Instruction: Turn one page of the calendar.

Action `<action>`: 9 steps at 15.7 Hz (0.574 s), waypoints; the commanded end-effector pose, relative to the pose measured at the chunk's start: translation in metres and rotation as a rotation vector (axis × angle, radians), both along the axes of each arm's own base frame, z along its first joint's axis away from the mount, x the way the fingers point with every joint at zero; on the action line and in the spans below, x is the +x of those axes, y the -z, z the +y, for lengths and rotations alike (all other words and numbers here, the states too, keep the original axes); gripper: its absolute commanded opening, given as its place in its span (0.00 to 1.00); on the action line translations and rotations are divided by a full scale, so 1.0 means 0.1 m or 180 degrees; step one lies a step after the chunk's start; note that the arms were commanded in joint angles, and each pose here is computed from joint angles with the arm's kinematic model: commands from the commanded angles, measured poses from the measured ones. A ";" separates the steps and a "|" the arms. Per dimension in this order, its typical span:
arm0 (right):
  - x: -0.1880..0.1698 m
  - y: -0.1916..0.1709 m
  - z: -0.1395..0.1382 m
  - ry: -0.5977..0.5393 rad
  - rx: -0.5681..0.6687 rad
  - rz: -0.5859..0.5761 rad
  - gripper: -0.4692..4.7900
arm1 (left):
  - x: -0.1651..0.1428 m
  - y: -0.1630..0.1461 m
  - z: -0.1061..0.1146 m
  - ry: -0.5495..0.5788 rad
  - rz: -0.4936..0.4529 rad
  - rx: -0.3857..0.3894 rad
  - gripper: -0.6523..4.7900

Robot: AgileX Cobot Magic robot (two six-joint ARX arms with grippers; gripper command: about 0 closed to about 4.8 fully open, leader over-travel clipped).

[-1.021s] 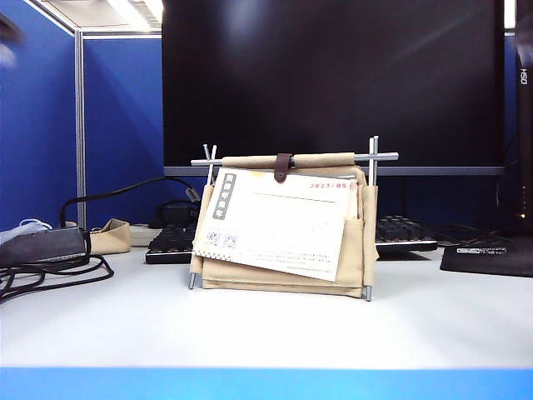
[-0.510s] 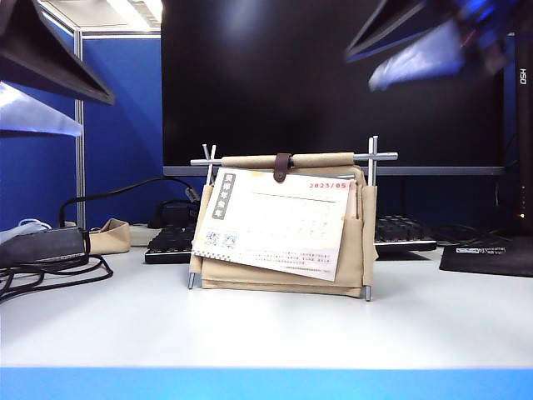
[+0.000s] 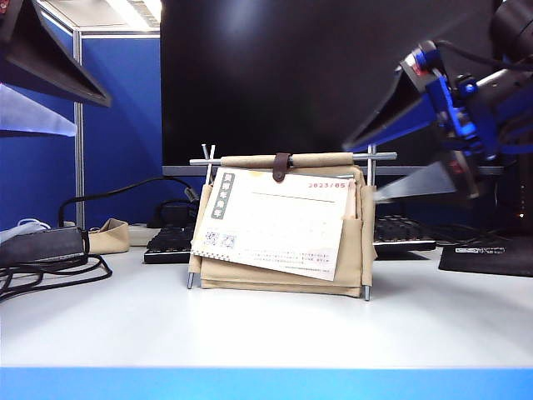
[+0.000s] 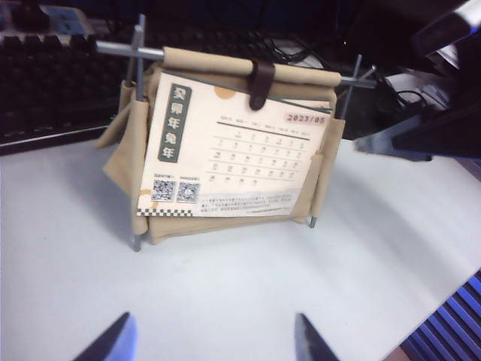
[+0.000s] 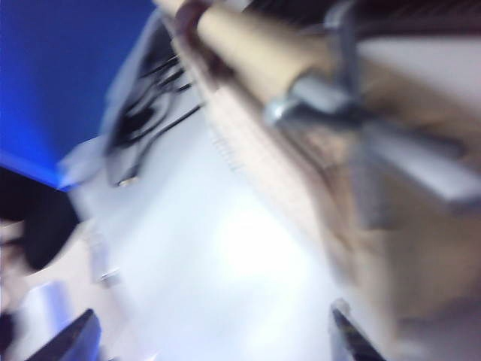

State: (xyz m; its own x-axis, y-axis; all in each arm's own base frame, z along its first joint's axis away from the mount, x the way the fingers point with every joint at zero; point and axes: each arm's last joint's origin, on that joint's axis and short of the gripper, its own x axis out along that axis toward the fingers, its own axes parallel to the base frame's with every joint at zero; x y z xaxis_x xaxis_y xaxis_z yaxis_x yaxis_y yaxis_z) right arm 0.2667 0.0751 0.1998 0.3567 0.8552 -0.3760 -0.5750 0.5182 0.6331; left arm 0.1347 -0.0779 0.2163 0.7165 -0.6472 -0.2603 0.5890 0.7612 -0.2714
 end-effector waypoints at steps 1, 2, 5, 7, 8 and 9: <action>0.06 -0.04 0.05 -0.0082 0.0198 -0.0107 0.83 | 0.01 -0.03 0.00 -0.0001 -0.0055 -0.0018 0.63; 0.08 -0.05 0.05 -0.0056 0.0261 -0.0098 0.83 | 0.01 -0.03 0.00 -0.0011 -0.0058 -0.0015 0.63; 0.13 -0.03 0.06 0.0015 0.0322 -0.0070 0.83 | 0.01 -0.03 0.00 -0.0011 -0.0052 -0.0020 0.63; 0.16 0.01 0.09 0.0120 0.0310 -0.0004 0.83 | 0.01 -0.03 0.00 -0.0012 -0.0047 -0.0018 0.63; 0.14 0.02 0.20 0.0232 0.0166 -0.0058 0.85 | 0.01 -0.02 0.00 -0.0068 -0.0017 0.0022 0.63; 0.11 0.03 0.32 0.0248 0.0035 -0.0158 0.89 | 0.01 -0.01 0.00 -0.0071 -0.0002 0.0032 0.63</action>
State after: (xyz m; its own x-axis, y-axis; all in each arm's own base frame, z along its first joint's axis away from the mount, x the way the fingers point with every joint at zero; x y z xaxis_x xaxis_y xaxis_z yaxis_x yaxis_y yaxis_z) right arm 0.2779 0.0987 0.1943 0.4104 0.8455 -0.3416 -0.5411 0.5273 0.6551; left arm 0.1350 -0.0774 0.2149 0.7255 -0.6310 -0.2747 0.5720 0.7749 -0.2691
